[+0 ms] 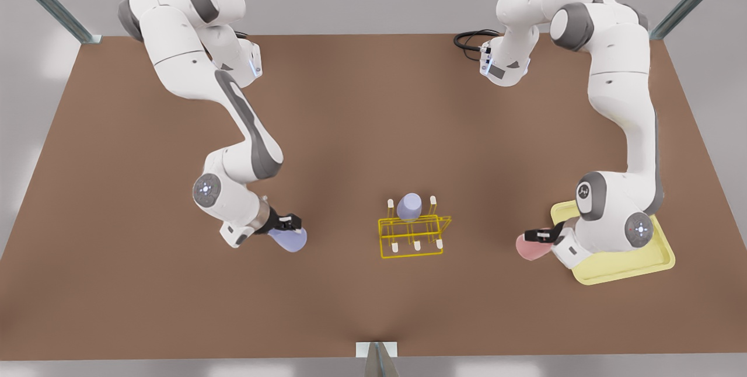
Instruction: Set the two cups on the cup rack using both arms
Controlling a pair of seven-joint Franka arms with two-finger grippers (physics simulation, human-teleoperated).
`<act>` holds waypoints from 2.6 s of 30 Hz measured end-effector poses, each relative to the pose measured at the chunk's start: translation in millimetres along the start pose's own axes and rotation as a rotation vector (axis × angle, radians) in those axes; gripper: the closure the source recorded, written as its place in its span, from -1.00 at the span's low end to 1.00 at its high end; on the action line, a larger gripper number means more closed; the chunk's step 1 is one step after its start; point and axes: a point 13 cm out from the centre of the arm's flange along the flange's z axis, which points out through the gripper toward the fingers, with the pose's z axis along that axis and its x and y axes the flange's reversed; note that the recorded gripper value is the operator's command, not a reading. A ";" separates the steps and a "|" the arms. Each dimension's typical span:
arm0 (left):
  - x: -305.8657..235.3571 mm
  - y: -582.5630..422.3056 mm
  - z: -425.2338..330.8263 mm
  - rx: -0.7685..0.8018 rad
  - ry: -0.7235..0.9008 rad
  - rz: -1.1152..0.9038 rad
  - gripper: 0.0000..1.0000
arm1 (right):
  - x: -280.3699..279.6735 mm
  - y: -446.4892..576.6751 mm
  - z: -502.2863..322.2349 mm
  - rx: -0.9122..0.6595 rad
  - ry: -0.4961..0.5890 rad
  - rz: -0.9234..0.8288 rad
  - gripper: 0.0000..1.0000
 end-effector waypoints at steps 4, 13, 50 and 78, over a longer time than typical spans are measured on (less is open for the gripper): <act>-18.2 -73.8 -11.9 0.095 -0.034 -0.098 -0.62 | -31.1 58.7 -9.6 -0.108 -0.048 -0.014 -0.67; -2.9 -217.5 -23.5 0.271 0.022 -0.243 -0.62 | -75.8 116.4 11.9 -0.269 -0.071 -0.019 -0.67; 131.9 -70.5 -227.7 -0.319 -0.072 -0.467 -1.00 | -22.3 247.2 59.7 -0.478 0.018 -0.068 -0.68; 233.7 -31.9 -201.5 -0.298 0.395 -0.108 -1.00 | -19.6 144.5 7.3 -0.225 0.052 -0.110 -1.00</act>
